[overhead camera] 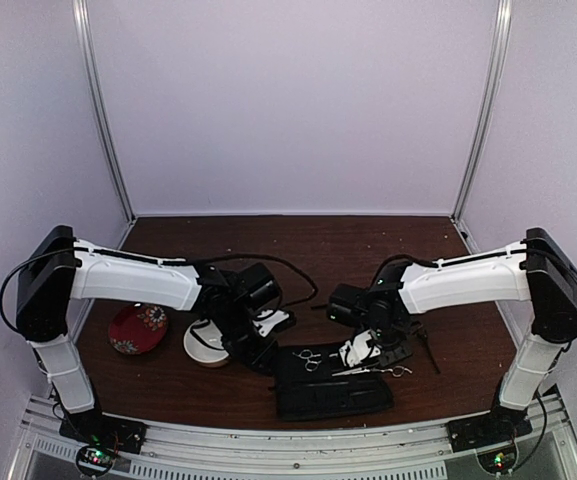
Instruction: Sort the hair-cutting tools
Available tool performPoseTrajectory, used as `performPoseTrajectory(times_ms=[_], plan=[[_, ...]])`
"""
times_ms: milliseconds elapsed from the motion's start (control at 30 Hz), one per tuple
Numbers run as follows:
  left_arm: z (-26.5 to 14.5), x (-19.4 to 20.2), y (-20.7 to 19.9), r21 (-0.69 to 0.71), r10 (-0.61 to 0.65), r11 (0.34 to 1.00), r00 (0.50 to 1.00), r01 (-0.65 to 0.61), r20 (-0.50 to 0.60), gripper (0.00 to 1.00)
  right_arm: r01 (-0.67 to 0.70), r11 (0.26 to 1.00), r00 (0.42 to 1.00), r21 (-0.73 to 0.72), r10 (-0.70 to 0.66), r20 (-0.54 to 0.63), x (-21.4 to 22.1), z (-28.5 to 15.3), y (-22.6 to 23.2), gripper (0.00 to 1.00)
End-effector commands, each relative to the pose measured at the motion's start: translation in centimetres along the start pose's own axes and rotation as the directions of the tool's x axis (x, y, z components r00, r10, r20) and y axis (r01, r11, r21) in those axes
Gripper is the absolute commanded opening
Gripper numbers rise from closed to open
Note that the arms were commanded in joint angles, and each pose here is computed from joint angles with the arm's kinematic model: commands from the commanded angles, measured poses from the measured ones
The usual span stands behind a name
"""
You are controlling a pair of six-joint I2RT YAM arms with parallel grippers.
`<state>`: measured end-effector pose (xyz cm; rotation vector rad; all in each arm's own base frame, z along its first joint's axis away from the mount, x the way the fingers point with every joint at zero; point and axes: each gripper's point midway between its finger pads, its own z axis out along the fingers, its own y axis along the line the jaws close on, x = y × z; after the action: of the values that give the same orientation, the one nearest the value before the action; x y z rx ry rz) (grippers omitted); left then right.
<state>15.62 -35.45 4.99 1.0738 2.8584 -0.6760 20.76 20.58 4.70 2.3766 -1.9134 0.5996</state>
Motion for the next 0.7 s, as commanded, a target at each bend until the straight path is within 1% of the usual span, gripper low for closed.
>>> performPoseTrajectory(times_ms=[0,267,400,667], plan=[[0.8,-0.5,0.1,-0.006,-0.005,1.0,1.0,0.005,0.003,0.1,-0.018,1.0,1.0,-0.024,0.018,-0.022,1.2,-0.2,0.9,0.0],[1.5,-0.8,0.4,-0.011,-0.012,1.0,1.0,0.012,0.003,0.1,0.004,0.993,0.999,-0.116,-0.009,-0.044,1.1,0.1,1.8,0.0],[1.5,-0.8,0.5,-0.016,-0.011,1.0,1.0,0.011,0.006,0.1,0.004,0.992,0.999,-0.129,-0.011,-0.05,0.8,0.1,1.5,0.0],[2.1,-0.7,0.6,-0.008,-0.016,1.0,1.0,0.016,0.008,0.1,-0.051,0.989,0.997,-0.139,0.044,-0.058,0.0,0.7,0.0,0.0]])
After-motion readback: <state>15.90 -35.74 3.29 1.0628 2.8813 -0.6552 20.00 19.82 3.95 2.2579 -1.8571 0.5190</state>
